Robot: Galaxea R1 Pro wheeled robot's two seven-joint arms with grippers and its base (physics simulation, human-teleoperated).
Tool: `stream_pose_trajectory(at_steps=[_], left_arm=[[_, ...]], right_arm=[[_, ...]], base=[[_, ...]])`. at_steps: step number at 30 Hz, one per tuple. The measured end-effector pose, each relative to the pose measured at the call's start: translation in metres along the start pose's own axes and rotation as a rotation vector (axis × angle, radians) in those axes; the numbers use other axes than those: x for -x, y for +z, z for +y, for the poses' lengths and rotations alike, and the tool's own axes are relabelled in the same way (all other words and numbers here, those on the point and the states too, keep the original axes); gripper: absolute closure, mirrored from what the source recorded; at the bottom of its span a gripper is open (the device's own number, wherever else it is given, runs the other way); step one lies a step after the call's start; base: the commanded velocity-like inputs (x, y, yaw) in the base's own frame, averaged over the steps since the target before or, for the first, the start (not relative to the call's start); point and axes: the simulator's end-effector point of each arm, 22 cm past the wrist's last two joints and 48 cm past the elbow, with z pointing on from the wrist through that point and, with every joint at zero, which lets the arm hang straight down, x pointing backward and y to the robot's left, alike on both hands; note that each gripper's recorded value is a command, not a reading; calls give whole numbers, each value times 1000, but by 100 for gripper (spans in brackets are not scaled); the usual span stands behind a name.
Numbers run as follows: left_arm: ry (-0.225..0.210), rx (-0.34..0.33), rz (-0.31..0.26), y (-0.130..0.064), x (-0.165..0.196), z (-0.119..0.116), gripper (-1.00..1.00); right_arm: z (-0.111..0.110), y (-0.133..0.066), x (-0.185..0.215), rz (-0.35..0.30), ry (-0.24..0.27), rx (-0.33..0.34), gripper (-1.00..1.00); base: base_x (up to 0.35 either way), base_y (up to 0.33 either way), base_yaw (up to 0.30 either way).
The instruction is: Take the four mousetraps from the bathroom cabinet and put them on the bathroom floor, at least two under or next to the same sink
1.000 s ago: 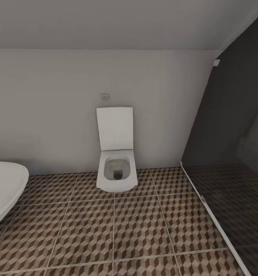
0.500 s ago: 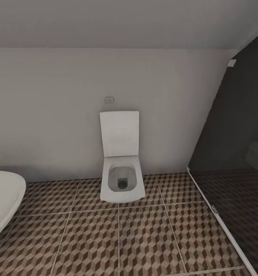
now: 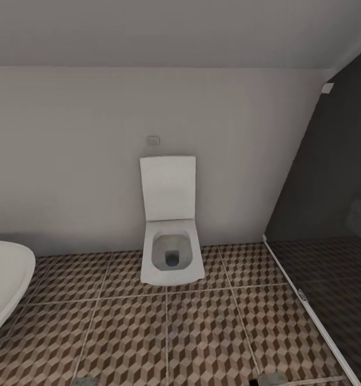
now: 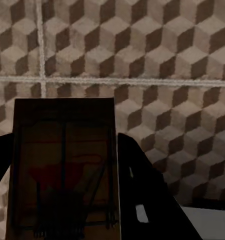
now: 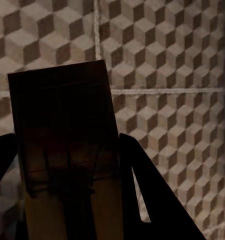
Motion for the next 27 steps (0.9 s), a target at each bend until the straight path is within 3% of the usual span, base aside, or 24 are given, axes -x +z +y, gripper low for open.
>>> stream_pose_trajectory(at_steps=[3, 4, 5, 9, 12, 17, 19, 22, 27], left_arm=[[-66, 46, -14, 2, 22, 11, 100], [-83, 65, 9, 1, 34, 12, 100], [-93, 57, 33, -1, 54, -5, 100], [-95, 9, 25, -15, 127, -47, 100], [-100, -8, -15, -31, 187, -56, 100], [-102, -26, -40, -55, 250, -62, 100], [-106, -21, -61, -62, 269, -58, 100], [-122, 45, -100, -74, 298, -31, 100], [-141, 106, -148, -91, 333, -12, 100]], right_arm=[[-23, 6, 33, 55, -28, -82, 100], [-31, 7, 62, 52, -27, -105, 100], [-41, 8, 110, 10, -16, -124, 100], [-61, 2, 192, -22, 1, -152, 100], [-73, -6, 236, -39, 8, -165, 100], [-98, -28, 326, -126, 47, -189, 100], [-107, -37, 350, -130, 52, -195, 100], [-110, -42, 360, -124, 51, -194, 100], [-112, -54, 392, -185, 67, -185, 100]], base=[[0, 0, 0], [0, 0, 0], [0, 0, 0], [0, 0, 0], [0, 0, 0], [0, 0, 0], [0, 0, 0], [0, 0, 0], [0, 0, 0]])
